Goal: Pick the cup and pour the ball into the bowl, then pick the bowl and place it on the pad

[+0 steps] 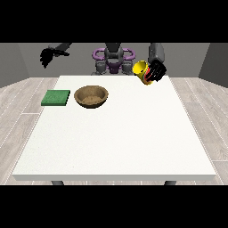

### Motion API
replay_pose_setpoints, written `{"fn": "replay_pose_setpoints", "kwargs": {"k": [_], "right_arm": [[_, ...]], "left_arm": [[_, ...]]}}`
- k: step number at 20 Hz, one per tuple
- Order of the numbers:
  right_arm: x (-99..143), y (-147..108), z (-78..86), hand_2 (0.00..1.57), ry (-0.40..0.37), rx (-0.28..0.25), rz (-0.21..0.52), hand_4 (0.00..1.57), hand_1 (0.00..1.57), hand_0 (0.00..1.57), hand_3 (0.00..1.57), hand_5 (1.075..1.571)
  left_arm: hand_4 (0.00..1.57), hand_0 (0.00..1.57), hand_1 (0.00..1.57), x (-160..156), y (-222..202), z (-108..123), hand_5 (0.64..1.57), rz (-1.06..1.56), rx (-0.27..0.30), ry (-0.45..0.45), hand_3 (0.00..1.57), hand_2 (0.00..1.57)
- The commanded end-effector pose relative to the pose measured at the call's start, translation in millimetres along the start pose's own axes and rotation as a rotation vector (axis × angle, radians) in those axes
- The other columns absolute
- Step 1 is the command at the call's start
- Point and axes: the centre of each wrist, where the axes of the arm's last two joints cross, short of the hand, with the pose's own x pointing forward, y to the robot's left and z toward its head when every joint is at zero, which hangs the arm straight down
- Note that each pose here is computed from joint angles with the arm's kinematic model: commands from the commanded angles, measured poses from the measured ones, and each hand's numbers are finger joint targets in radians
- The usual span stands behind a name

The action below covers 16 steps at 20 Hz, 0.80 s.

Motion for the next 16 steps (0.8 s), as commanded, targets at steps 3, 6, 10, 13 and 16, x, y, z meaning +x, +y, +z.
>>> {"fn": "replay_pose_setpoints", "kwargs": {"k": [3,6,10,13,16], "right_arm": [[-13,-22,7.0,0.0,0.011,-0.049,-0.014,0.0,0.0,0.0,0.0,1.569],[-3,-25,-1.4,0.0,0.013,-0.038,0.008,0.0,0.0,0.0,0.0,1.569],[-22,-36,23.7,0.0,0.066,-0.072,-0.006,0.0,0.0,0.0,0.0,1.57],[-32,-27,23.4,0.0,0.12,-0.066,-0.026,0.0,0.0,0.0,0.0,1.57],[-17,-35,10.2,0.0,0.065,-0.046,-0.026,0.0,0.0,0.0,0.0,1.571]], "left_arm": [[1.51,1.49,1.49,58,-22,-14,1.267,-0.12,-0.021,-0.051,1.57,1.57],[1.51,1.49,1.49,75,-35,-13,1.267,-0.177,-0.032,-0.038,1.57,1.57],[1.57,1.52,1.52,87,-53,-2,1.211,-0.329,-0.09,-0.087,1.57,1.57],[1.57,1.55,1.55,119,-59,-11,1.203,-0.489,-0.109,-0.162,1.57,1.57],[1.48,1.54,1.54,140,-64,-15,1.334,-0.626,-0.088,-0.252,1.57,1.57]]}}
